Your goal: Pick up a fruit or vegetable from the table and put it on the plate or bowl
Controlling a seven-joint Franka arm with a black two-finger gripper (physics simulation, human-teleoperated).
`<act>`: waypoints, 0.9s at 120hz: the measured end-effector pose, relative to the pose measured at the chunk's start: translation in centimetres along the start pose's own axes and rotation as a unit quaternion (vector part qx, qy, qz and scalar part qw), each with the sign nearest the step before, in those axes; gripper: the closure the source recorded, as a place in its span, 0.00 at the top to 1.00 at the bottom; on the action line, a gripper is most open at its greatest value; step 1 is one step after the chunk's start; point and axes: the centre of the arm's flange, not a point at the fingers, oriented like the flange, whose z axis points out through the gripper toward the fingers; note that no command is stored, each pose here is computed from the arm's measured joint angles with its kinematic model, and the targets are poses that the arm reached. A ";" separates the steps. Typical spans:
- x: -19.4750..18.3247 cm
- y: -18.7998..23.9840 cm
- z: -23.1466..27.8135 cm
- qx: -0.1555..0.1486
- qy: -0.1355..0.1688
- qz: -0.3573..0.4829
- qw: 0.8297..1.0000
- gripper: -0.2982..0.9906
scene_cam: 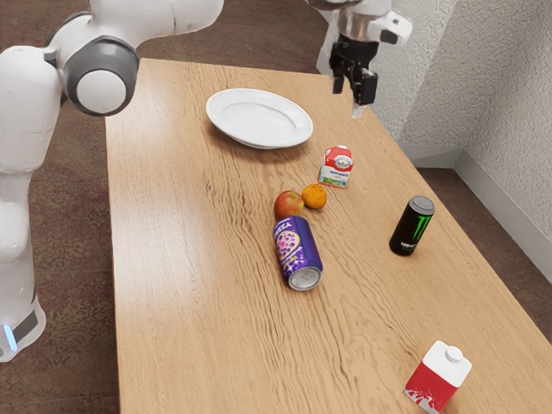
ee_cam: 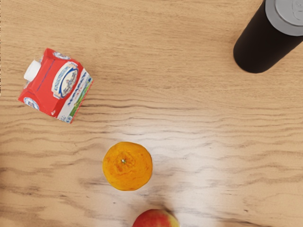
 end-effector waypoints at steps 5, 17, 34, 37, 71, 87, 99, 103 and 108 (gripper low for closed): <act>0.7 -1.1 1.5 -0.001 -0.006 -0.009 1.000 0.77; 1.7 -2.9 3.9 -0.003 -0.014 -0.024 1.000 0.77; 2.5 -2.4 5.8 -0.007 -0.020 -0.019 1.000 0.77; 2.5 -2.4 6.1 -0.007 -0.022 -0.019 1.000 0.77; 2.1 -2.4 15.4 -0.010 -0.070 -0.019 0.997 0.77; 0.3 -1.8 18.2 -0.011 -0.077 -0.013 0.997 0.77; 0.1 -1.1 19.4 -0.013 -0.069 -0.006 0.998 0.77; 0.0 -0.9 19.7 -0.014 -0.066 -0.004 0.998 0.77; 0.1 -0.8 19.9 -0.015 -0.061 -0.003 0.998 0.77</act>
